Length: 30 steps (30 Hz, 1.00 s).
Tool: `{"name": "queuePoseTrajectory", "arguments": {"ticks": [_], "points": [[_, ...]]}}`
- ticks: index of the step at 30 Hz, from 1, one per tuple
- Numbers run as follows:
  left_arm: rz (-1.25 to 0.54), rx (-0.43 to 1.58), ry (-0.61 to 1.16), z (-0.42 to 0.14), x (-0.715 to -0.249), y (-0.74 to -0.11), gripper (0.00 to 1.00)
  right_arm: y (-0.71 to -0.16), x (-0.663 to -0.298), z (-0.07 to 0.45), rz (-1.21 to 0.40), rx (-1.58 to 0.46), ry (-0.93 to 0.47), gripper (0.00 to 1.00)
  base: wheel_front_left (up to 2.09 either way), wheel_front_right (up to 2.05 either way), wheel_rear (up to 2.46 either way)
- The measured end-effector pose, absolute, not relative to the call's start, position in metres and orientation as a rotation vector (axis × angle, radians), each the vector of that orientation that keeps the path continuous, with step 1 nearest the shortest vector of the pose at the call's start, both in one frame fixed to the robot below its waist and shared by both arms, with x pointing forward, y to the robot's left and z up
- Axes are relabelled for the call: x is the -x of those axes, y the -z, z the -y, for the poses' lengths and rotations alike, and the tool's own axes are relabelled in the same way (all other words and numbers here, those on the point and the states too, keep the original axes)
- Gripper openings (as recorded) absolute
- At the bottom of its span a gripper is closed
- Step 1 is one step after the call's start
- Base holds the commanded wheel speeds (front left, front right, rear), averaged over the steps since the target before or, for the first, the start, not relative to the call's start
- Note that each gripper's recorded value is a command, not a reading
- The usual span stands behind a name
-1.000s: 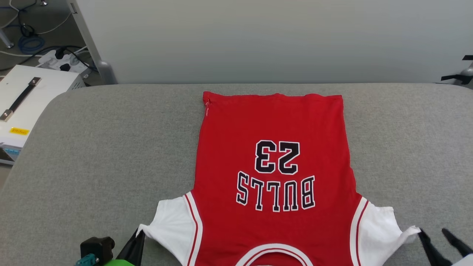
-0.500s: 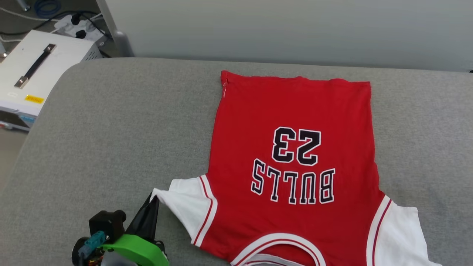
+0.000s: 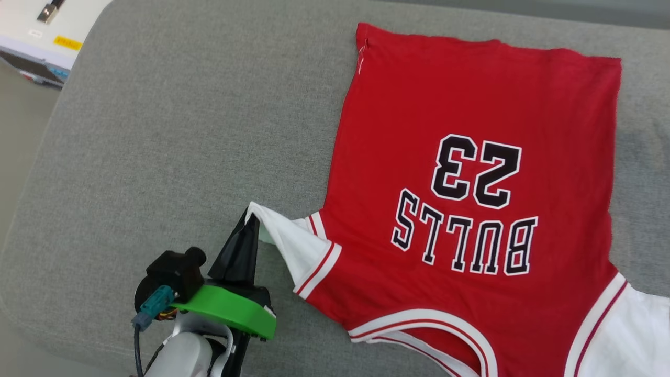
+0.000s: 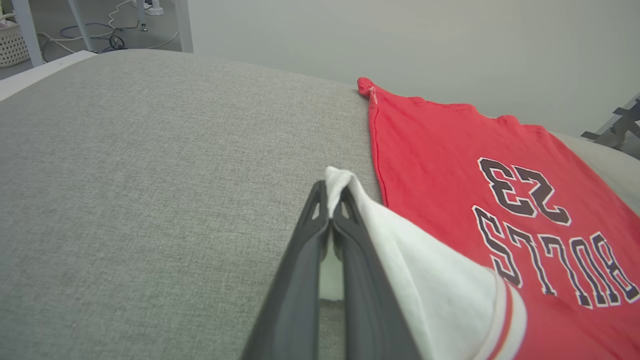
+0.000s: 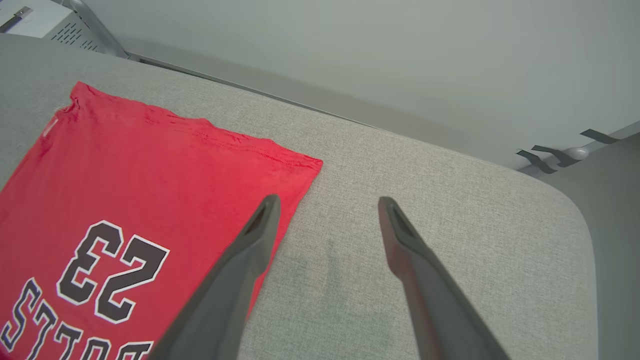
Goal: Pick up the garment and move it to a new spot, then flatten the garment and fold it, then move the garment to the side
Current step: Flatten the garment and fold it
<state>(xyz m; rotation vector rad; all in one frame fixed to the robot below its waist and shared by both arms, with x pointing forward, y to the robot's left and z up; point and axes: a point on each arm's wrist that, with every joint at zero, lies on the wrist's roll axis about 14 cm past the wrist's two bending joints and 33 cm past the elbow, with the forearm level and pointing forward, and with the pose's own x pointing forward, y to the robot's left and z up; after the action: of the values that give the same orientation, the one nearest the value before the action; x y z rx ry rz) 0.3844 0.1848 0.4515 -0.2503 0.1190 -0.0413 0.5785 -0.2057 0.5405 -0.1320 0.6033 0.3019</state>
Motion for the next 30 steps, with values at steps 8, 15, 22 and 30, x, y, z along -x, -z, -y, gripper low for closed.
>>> {"name": "queuePoseTrajectory", "arguments": {"ticks": [8,15,22,30], "points": [[-0.141,0.251,0.005,-0.19,-0.404,-0.433,0.0,-0.476,-0.625,0.199,-0.867,0.111,-0.266,1.0,0.0,0.0,0.0],[-0.196,0.232,-0.021,-0.196,-0.409,-0.407,0.0,-0.401,-0.642,0.178,-1.01,0.122,-0.29,1.0,0.0,0.0,0.0],[-0.249,0.206,-0.056,-0.205,-0.406,-0.387,0.0,-0.344,-0.639,0.171,-1.118,0.137,-0.311,1.0,0.0,0.0,0.0],[-0.261,0.195,-0.065,-0.208,-0.405,-0.383,0.0,-0.346,-0.643,0.172,-1.095,0.144,-0.311,0.0,0.0,0.0,0.0]]}}
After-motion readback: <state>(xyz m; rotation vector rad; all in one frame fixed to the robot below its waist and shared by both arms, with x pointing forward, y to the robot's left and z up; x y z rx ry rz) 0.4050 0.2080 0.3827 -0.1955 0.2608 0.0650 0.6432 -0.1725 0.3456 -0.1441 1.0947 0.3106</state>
